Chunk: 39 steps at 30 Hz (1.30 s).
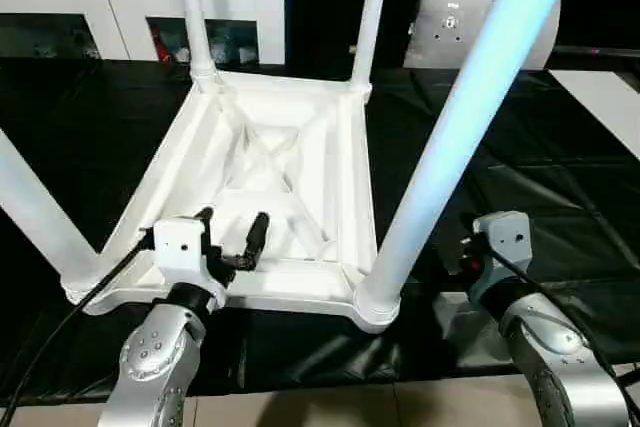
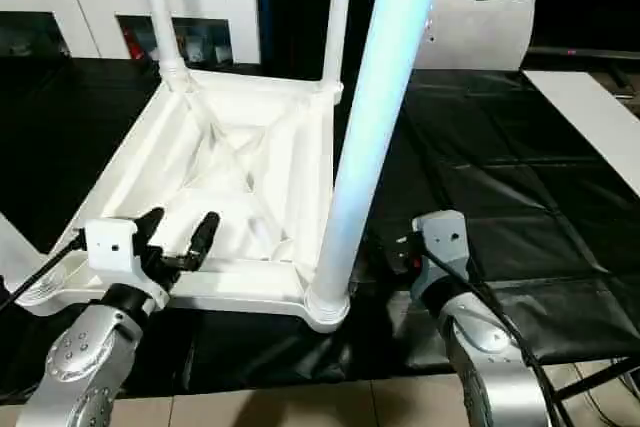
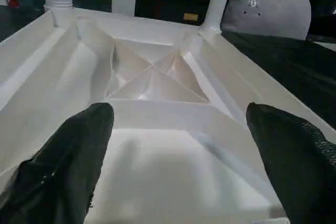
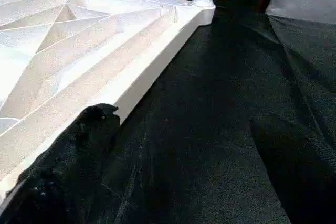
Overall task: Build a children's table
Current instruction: Rotate table base
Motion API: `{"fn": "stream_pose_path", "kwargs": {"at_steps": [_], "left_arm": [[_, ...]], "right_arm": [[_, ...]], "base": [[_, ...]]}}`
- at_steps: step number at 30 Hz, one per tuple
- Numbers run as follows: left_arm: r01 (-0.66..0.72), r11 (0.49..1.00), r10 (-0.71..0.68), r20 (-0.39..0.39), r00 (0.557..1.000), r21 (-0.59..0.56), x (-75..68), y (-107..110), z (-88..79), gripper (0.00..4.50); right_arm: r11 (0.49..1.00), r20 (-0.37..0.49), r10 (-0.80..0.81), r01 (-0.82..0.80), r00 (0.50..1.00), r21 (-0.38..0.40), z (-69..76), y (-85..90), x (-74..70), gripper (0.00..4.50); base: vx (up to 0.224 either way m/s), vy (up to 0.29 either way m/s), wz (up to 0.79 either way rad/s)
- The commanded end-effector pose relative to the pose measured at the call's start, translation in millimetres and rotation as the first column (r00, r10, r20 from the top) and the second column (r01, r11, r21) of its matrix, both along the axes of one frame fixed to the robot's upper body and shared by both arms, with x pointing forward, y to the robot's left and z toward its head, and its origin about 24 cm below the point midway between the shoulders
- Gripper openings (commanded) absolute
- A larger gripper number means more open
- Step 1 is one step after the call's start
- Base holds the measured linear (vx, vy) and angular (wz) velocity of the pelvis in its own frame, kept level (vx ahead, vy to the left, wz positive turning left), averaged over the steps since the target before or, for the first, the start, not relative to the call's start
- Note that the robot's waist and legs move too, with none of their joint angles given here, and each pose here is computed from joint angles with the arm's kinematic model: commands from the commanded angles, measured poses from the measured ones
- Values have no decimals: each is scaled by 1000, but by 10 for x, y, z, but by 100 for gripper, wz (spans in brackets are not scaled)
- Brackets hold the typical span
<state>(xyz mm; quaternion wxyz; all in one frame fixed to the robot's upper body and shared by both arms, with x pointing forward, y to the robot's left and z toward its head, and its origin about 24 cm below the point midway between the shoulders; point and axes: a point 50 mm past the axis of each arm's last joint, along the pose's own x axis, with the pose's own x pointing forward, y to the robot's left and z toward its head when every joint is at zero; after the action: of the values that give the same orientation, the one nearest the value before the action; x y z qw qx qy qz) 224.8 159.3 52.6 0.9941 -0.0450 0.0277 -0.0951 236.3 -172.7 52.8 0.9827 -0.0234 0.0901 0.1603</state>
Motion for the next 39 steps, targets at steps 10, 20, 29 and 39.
{"fn": "stream_pose_path", "kwargs": {"at_steps": [10,20,29,39], "left_arm": [[6,1000,-6,13,1000,5,-3,-13,55,447],[54,999,-54,40,998,-2,36,12,99,447],[395,916,-397,18,918,68,119,-55,157,447],[848,517,-819,-223,529,112,132,-115,117,419]], "right_arm": [[999,17,23,-22,1000,-30,18,37,17,450],[997,36,-67,68,997,-39,17,-102,63,450],[1000,126,9,-6,992,-28,164,-302,112,450],[920,-50,370,-373,928,-118,133,-434,39,450]], "base": [[26,-2,26],[32,-4,5],[-9,4,0],[-75,-17,-3]]}}
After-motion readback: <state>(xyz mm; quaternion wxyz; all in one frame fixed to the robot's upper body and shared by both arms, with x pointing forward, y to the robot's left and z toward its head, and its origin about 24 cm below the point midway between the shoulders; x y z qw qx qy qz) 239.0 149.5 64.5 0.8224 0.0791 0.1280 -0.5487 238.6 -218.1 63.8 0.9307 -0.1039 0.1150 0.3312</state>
